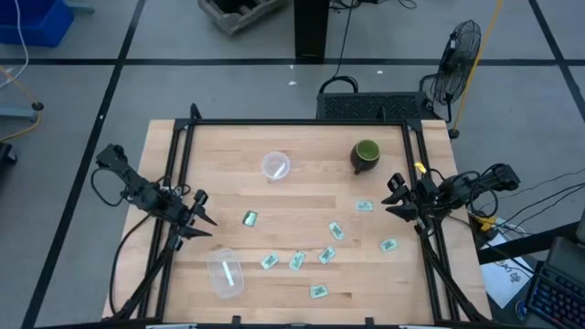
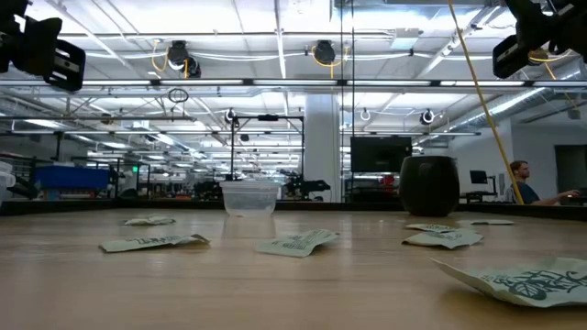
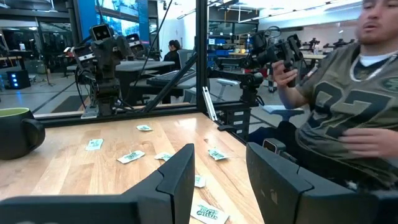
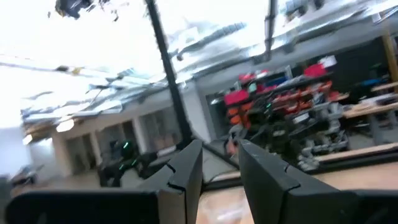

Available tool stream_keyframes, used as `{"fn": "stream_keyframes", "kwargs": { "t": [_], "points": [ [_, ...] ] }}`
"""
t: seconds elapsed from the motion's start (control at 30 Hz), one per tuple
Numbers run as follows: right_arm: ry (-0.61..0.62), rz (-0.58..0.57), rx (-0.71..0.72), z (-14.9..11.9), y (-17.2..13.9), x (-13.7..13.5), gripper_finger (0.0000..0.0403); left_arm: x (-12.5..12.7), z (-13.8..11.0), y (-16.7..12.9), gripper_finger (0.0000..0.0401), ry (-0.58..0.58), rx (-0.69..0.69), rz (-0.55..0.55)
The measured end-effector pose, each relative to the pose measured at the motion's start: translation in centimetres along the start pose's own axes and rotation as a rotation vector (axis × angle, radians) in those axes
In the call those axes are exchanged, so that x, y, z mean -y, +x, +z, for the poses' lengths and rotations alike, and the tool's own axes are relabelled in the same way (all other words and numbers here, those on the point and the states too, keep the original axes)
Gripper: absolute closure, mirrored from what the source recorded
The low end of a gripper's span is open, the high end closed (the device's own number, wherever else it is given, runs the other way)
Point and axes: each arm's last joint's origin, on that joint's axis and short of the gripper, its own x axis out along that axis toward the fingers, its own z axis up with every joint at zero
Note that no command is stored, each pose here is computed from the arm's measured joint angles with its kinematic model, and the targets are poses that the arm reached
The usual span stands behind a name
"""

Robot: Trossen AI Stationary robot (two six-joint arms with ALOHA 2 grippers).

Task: Pick and place Stevia / Truvia into bins
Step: Put the stevia packet into the transparent circle container

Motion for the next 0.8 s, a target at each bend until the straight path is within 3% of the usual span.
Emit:
{"fn": "stream_keyframes", "kwargs": {
  "t": [0.2, 0.37, 0.57, 0.7, 0.8],
  "points": [
    [-0.011, -0.105, -0.007, -0.3, 0.2, 0.3, 0.0303, 0.0, 0.0, 0.0, 0.0251, 0.0, 0.0, 0.0],
    [-0.066, -0.111, -0.104, -1.5, 1.3, 0.3, 0.0303, 0.0, 0.0, 0.0, 0.0252, 0.0, 0.0, 0.0],
    [-0.112, -0.129, -0.403, -5.3, 2.2, 0.1, 0.0303, 0.0, 0.0, 0.0, 0.0251, 0.0, 0.0, 0.0],
    [-0.108, -0.089, -0.557, -6.4, 3.8, -1.6, 0.0303, 0.0, 0.0, 0.0, 0.0251, 0.0, 0.0, 0.0],
    [-0.128, -0.155, -0.764, -7.4, 5.0, -2.9, 0.0303, 0.0, 0.0, 0.0, 0.0251, 0.0, 0.0, 0.0]
  ]
}}
